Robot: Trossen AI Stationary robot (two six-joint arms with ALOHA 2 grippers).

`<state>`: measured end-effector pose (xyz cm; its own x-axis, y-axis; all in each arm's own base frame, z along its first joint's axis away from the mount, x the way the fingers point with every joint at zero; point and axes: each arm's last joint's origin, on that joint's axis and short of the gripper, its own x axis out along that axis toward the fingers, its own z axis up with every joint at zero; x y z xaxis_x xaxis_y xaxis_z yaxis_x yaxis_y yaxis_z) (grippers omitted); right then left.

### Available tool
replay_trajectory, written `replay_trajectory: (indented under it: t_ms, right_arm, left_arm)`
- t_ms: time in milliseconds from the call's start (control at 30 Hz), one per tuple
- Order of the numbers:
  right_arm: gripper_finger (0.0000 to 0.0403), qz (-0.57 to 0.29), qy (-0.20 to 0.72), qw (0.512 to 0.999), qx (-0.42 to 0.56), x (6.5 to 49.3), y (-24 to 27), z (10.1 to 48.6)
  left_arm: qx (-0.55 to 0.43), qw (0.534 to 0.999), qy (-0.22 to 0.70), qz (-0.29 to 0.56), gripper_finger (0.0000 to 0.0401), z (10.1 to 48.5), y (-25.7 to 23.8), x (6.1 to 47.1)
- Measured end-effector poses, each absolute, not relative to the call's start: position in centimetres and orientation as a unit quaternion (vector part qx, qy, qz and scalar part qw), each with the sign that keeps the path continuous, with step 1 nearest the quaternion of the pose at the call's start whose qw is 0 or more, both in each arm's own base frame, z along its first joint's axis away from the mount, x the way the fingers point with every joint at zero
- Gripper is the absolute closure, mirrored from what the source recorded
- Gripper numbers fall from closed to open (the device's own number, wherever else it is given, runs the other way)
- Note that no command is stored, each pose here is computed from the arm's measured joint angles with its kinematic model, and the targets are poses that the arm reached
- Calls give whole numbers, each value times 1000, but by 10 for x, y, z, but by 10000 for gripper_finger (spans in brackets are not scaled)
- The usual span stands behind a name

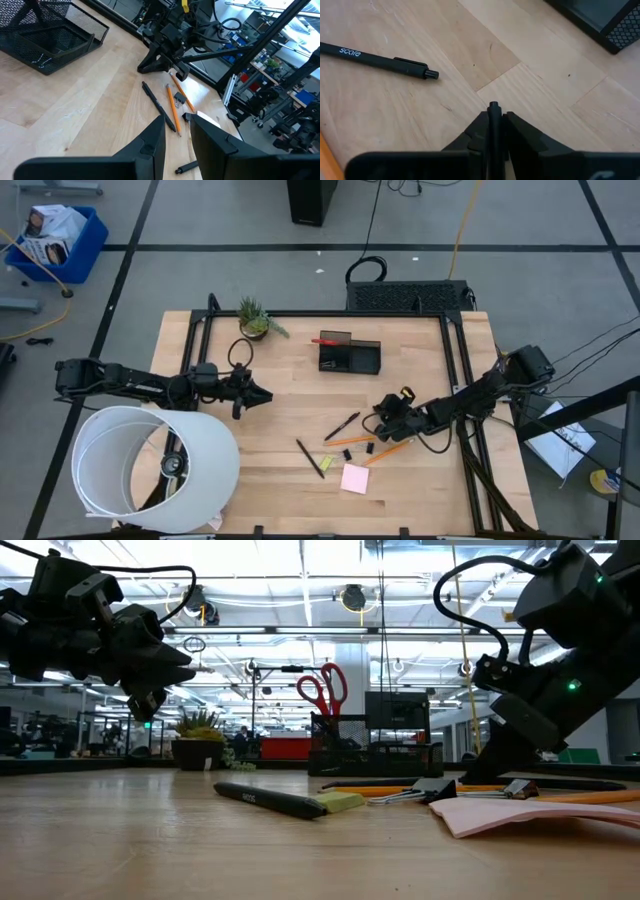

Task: Pick and place office supplies into organizer
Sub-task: Put the black pen into the desk organizer

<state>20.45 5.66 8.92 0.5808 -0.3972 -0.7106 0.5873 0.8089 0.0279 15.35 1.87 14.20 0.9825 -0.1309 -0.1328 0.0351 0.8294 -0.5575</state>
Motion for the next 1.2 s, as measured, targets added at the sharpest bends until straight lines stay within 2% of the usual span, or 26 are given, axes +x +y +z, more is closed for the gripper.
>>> replay_trajectory:
  t_ms: [500,933,1200]
  right_arm:
    - [372,-232,268,929,107,229,51,107]
    - [372,-228,148,961,55,248,35,133]
    - [373,-254,79,963,37,255,15,149]
  left_arm:
    - [-288,953,83,-42,308,142,19,154]
    - [-288,953,83,-42,308,142,19,154]
    - [-288,953,83,-42,308,142,19,154]
